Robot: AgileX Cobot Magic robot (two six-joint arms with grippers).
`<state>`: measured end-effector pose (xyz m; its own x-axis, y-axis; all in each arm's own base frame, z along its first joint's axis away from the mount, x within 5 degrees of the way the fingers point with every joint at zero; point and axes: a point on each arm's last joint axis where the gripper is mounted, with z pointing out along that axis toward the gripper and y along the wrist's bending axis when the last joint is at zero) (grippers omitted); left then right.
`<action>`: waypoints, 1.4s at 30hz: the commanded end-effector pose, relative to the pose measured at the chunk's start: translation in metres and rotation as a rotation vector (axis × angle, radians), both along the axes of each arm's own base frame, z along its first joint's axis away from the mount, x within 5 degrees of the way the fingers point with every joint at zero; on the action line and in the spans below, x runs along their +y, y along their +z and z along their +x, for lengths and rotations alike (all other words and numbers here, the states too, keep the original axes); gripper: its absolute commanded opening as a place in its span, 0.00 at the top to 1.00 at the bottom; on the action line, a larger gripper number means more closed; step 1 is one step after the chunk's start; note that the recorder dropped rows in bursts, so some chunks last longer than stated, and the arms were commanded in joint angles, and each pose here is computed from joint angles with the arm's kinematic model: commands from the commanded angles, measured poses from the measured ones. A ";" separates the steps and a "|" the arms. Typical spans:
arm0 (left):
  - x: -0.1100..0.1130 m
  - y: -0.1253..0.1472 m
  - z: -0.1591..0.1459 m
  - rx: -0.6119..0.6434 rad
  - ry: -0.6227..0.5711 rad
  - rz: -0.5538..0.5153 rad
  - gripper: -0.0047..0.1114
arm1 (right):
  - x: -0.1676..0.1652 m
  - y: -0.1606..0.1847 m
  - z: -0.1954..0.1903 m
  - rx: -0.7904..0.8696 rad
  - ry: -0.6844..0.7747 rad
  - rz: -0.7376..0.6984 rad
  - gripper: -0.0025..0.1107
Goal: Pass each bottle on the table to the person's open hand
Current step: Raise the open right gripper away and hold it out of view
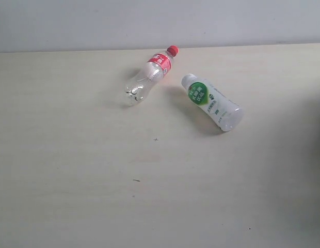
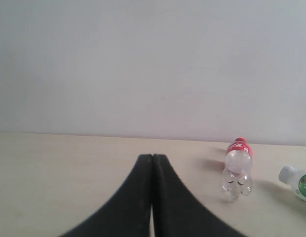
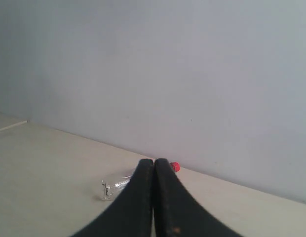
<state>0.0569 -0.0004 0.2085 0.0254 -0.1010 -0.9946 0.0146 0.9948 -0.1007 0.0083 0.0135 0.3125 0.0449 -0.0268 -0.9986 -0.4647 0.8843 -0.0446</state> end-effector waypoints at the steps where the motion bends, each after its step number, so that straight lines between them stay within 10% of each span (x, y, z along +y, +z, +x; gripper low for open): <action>1: 0.000 -0.001 0.000 -0.003 0.002 0.005 0.96 | 0.001 -0.012 0.010 -0.044 -0.024 0.012 0.98; 26: 0.000 -0.001 0.000 -0.003 0.002 0.005 0.96 | 0.011 -0.064 0.032 0.077 -0.008 0.223 0.98; 42: 0.000 -0.001 0.000 -0.003 0.002 0.005 0.96 | 0.009 -0.065 0.033 0.009 -0.041 0.074 0.98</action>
<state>0.0569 -0.0004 0.2084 0.0237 -0.1010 -0.9946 0.0142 0.9948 -0.1007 0.0409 0.0227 0.2488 0.0209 0.0544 -0.9983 -0.4327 0.9006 0.0400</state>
